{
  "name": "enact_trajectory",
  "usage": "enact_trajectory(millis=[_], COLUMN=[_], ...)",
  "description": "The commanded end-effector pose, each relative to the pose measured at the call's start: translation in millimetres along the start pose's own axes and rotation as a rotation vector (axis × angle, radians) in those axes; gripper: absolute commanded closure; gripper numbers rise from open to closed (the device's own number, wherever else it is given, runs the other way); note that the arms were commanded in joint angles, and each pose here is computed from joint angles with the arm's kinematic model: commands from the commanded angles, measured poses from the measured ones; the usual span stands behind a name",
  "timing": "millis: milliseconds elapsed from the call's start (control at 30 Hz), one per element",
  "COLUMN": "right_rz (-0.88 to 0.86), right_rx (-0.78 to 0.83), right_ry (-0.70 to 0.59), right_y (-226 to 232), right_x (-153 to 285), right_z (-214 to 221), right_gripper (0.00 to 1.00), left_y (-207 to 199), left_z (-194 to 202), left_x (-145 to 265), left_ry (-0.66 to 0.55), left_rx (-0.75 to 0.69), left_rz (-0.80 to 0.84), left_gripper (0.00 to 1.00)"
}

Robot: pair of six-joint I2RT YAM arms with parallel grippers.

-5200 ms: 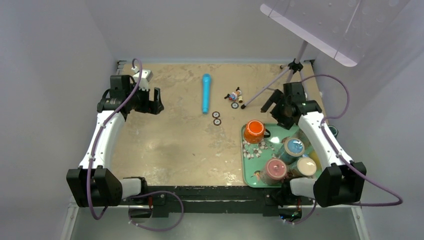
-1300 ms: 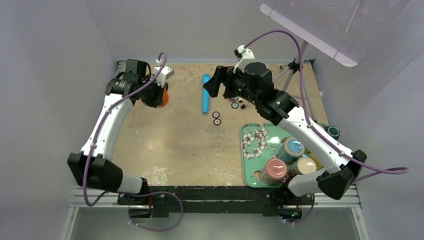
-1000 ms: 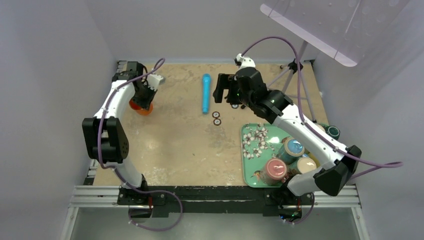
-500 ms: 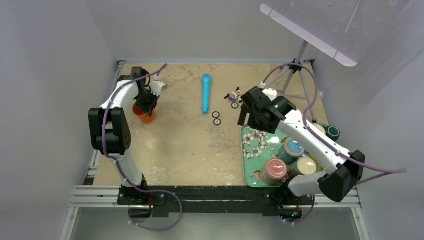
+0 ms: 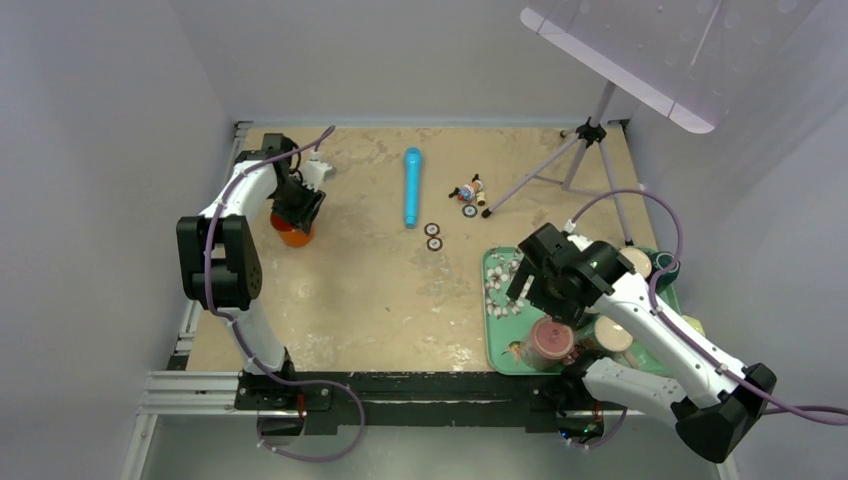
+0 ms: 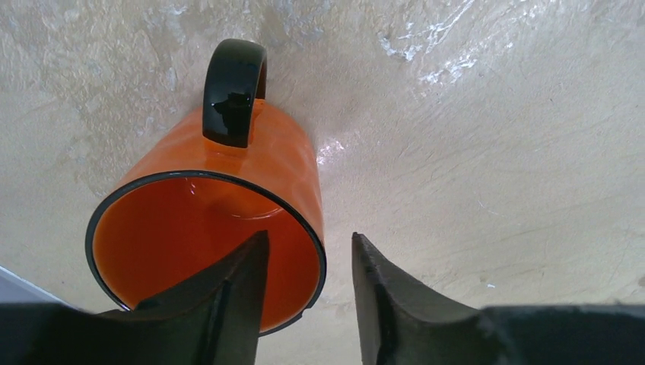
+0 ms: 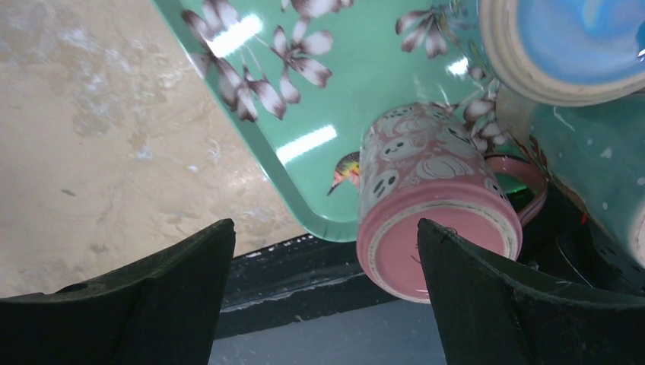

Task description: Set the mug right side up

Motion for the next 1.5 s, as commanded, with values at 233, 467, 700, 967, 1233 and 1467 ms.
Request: enact_trajectory(millis=[233,467,700,967,1233,1467], right_rz=[0.005,-0.313,-0.381,-0.187,-0.256,-0.139], right_rx=[-0.070,-0.082,-0.027,0.042,-0.252,-0.414], right_ry=[0.118,0.118,0.039,-0.079,0.039,-0.046], right_y=[-12.7,46.6,91.5,88.2,39.7,30.5], right_x=[-27.0,-17.6,-25.1,13.3,-14.3,-39.1], right_z=[27.1,19.1,0.9,-33.9,-50.8,-109.3], right_gripper=[0.16,0.20,0.19,0.14,0.07,0.16], left_y=[-21.9,-33.3,-30.5,-35.2,-41.7,-46.0], left_z=[-20.3,-21.5,-18.8,-18.3,-21.4,-17.6], left_x=[77.6,109.0,110.6,111.5,114.0,113.3], left_ry=[-0.225,-0.283,-0.267,-0.270,-0.312,-0.301], left_rx=[0.022,0.012,-0.003,0.000,0.020,0.015], left_rz=[0.018,0.021,-0.008,0.023,0.051,0.059], left_gripper=[0.38,0.37,0.36,0.36,0.36,0.36])
Point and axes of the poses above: each gripper's point midway between its finger pads, its own x axis back along the fingers, its own y axis along the line the jaws close on, z = x × y, the point moved 7 cm from there along x, back along the fingers, and after that the axes turned 9 degrees about -x, right-handed, at the moved point
